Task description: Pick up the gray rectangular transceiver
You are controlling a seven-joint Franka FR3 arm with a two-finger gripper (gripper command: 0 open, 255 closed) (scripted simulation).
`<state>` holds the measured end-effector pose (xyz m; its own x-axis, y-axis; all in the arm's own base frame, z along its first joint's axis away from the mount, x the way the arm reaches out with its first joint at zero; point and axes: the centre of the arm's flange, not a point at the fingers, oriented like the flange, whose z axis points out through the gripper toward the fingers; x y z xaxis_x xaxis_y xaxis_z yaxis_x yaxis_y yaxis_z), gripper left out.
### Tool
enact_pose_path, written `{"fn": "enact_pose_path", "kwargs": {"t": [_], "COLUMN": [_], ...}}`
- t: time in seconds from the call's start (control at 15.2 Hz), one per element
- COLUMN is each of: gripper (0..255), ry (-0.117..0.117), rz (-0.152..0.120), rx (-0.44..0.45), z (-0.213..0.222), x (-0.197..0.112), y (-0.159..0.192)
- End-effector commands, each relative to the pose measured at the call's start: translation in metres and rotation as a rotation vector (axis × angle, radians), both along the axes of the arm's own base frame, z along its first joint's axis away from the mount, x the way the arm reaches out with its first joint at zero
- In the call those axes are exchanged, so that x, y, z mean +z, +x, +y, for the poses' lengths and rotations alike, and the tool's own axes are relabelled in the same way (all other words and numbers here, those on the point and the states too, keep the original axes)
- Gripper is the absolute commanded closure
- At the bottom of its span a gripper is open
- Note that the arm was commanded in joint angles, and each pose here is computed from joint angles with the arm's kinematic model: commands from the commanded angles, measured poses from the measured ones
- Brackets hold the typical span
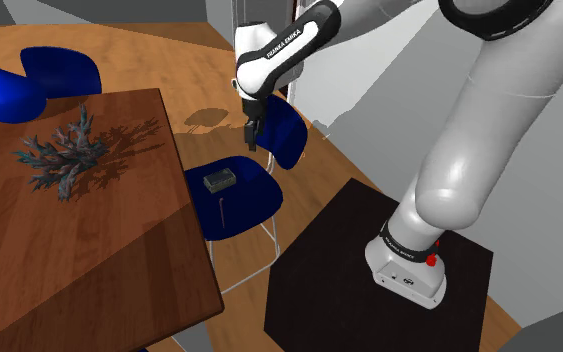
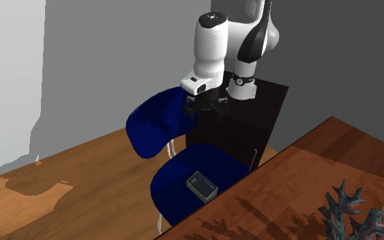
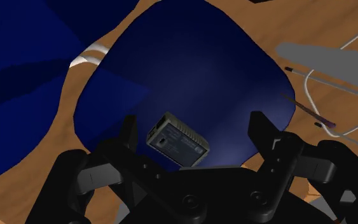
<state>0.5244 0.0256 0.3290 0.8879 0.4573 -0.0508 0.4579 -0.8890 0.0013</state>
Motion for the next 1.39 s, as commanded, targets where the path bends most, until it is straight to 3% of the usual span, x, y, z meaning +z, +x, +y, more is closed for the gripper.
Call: {"fn": "enact_pose_path", "kwargs": {"t": [0.0,1.12,1.32], "gripper": [0,0,0], "ry": [0.003,0.022,0.023], "rz": [-0.003,-0.02,-0.021], "rx": [0.035,0.319,0.334], "z": [0.011,0.103,0.109], "x": [-0.02,-0.178,-0.196], "y": [0.015,0.14,0.145]}}
